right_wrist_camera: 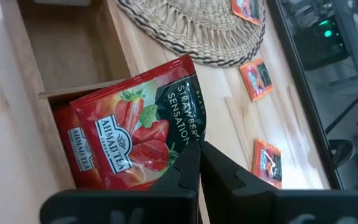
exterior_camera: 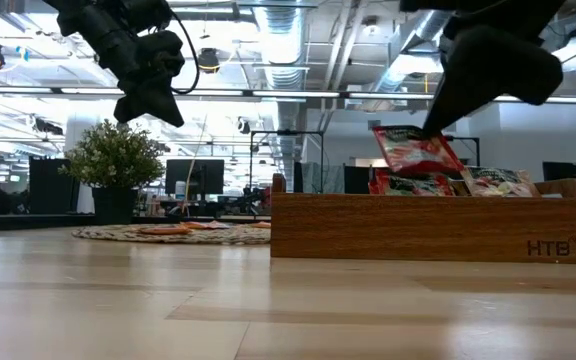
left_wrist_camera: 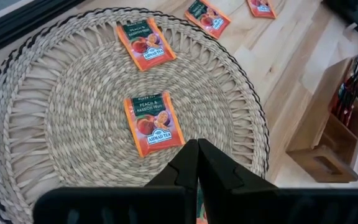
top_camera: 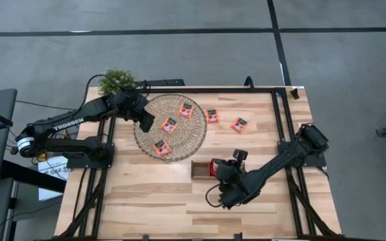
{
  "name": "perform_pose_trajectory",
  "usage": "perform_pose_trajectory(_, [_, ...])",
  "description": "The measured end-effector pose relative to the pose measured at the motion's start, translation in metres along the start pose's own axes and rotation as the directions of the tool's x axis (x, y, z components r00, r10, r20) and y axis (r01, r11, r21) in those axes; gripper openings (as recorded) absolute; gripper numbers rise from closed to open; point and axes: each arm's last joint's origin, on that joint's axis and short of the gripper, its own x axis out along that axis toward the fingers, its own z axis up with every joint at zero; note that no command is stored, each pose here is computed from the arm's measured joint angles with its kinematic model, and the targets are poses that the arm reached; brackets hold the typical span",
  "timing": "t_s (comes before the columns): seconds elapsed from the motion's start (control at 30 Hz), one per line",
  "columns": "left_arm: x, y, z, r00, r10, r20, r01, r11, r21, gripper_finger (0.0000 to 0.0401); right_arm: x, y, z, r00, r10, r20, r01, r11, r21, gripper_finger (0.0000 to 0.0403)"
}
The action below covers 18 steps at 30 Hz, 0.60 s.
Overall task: Pick & Place Tea
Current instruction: Put the red tea bag into the middle slot of the wooden organizer
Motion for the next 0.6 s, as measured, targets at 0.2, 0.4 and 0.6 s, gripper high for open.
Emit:
perform_pose_trajectory(0.2, [0.000, 0.000, 0.000, 1.000, 0.000, 0.000, 0.000, 1.000, -0.016, 0.0000, -0.001, 0.001, 0.000, 1.000, -0.006, 0.022, 0.006, 0.999, 0.033, 0.0000])
perform_pose_trajectory(0.4, [0.000, 0.000, 0.000, 1.000, 0.001, 0.001, -0.001, 1.000, -0.018, 0.0000, 0.007, 0.012, -0.002, 1.000, -0.019, 0.013, 0.019, 1.000, 0.014, 0.0000])
perform_pose_trajectory(0.6, [0.000, 0.000, 0.000, 1.000, 0.003, 0.000, -0.003, 1.000, -0.019, 0.0000, 0.022, 0.029, -0.008, 0.998, -0.057, -0.022, 0.056, 0.998, -0.042, 0.0000])
